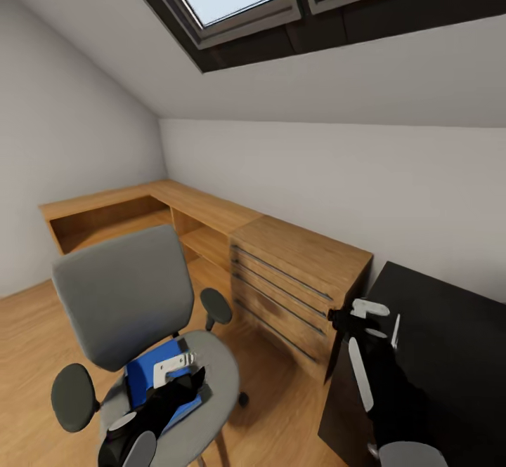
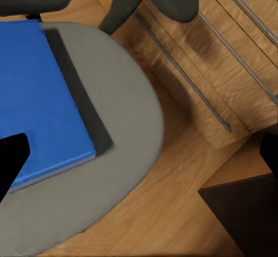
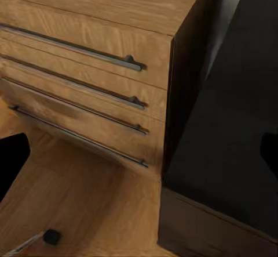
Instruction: In the bedroom, organize the workspace by keeping the computer under the desk, ensuring the monitor is on the desk, placing the keyboard on the desk next to the monitor, placing the mouse on the desk next to the keyboard, moving the folder from the swivel chair onto the desk next to the mouse, stacking the notebook on top of the folder with the pen on top of the notebook, and positioning the swivel chair next to the desk.
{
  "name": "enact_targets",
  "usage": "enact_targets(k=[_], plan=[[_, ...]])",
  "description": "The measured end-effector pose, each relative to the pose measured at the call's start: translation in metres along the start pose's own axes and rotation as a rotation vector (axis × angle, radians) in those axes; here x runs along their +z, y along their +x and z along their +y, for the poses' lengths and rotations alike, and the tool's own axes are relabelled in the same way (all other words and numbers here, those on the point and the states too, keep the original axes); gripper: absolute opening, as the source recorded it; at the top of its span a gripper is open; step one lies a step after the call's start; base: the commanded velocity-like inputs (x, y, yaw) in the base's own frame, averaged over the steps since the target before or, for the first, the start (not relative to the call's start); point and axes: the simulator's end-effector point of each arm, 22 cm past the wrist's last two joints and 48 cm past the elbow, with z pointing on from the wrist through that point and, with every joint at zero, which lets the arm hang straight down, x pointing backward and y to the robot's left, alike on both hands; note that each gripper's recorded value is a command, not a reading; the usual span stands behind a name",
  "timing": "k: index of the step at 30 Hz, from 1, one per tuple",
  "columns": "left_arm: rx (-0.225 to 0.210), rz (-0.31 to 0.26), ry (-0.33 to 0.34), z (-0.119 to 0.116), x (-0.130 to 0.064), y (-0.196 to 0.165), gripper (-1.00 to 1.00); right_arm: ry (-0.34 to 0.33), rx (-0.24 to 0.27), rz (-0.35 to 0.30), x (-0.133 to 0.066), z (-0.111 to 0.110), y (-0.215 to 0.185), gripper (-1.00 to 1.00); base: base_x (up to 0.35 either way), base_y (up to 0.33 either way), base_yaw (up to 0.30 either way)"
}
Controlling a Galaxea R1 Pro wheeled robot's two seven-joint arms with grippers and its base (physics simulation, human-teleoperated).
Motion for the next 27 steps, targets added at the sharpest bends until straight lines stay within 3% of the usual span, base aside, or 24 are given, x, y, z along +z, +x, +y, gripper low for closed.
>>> enact_targets(k=[6, 15, 21, 27], plan=[[0.001, 0.001, -0.002, 0.001, 0.0, 0.0, 1.0, -0.024, -0.104, 0.041, -0.001, 0.037, 0.028, 1.0, -0.179, 0.167, 0.263], [-0.003, 0.006, -0.005, 0.003, 0.001, 0.002, 1.0, -0.041, -0.153, 0.082, 0.002, 0.052, 0.051, 1.0, -0.017, 0.017, 0.27], [-0.007, 0.007, -0.008, 0.004, 0.002, 0.003, 1.0, -0.081, -0.208, 0.102, 0.001, 0.074, 0.068, 1.0, -0.001, 0.001, 0.266], [-0.009, 0.009, -0.012, 0.006, 0.003, 0.003, 1.0, -0.092, -0.224, 0.109, 0.004, 0.08, 0.08, 1.0, 0.0, 0.0, 0.26]])
